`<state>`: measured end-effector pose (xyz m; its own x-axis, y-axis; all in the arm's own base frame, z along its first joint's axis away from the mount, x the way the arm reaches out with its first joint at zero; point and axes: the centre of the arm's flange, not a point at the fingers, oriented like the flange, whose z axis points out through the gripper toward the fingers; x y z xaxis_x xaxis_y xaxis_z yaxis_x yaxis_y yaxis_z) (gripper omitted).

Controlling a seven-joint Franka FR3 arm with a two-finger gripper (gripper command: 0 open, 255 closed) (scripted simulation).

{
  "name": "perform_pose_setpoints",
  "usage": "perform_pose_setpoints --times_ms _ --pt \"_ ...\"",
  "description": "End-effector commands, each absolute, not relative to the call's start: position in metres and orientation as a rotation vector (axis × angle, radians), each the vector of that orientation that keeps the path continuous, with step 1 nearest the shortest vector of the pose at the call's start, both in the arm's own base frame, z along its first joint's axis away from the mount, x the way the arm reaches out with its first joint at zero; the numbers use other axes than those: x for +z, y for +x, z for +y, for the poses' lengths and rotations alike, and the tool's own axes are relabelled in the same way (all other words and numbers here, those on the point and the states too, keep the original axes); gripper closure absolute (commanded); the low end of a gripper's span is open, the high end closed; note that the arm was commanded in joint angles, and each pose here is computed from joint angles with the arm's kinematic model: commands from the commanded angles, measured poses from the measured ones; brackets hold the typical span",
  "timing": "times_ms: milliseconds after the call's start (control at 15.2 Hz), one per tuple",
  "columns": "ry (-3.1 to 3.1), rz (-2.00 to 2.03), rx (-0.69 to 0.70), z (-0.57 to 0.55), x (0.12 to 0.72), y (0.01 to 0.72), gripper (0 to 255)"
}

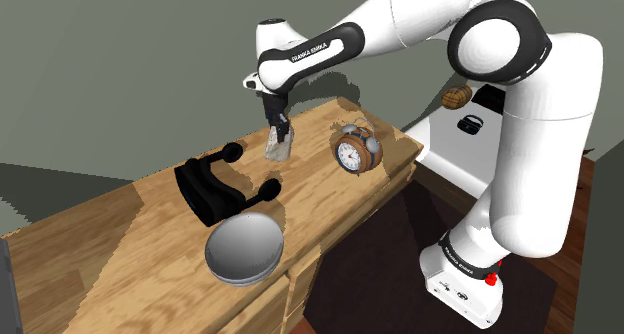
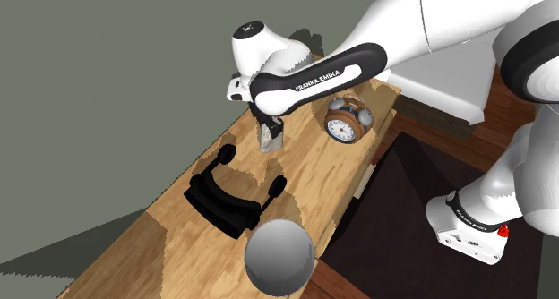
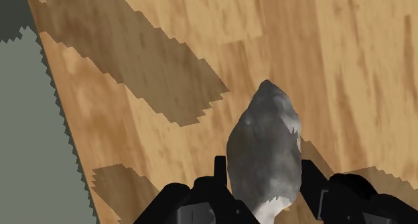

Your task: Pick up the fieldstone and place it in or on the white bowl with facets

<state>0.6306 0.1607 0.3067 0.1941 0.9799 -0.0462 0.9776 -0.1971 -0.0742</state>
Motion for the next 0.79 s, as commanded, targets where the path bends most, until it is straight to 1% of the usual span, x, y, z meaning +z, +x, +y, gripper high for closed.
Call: perform_pose_setpoints --times_ms 0,726 --pt "-2.406 -1.972 0.129 0.161 0.317 0.631 255" --pt "-2.406 -1.972 0.129 0.161 0.375 0.631 255"
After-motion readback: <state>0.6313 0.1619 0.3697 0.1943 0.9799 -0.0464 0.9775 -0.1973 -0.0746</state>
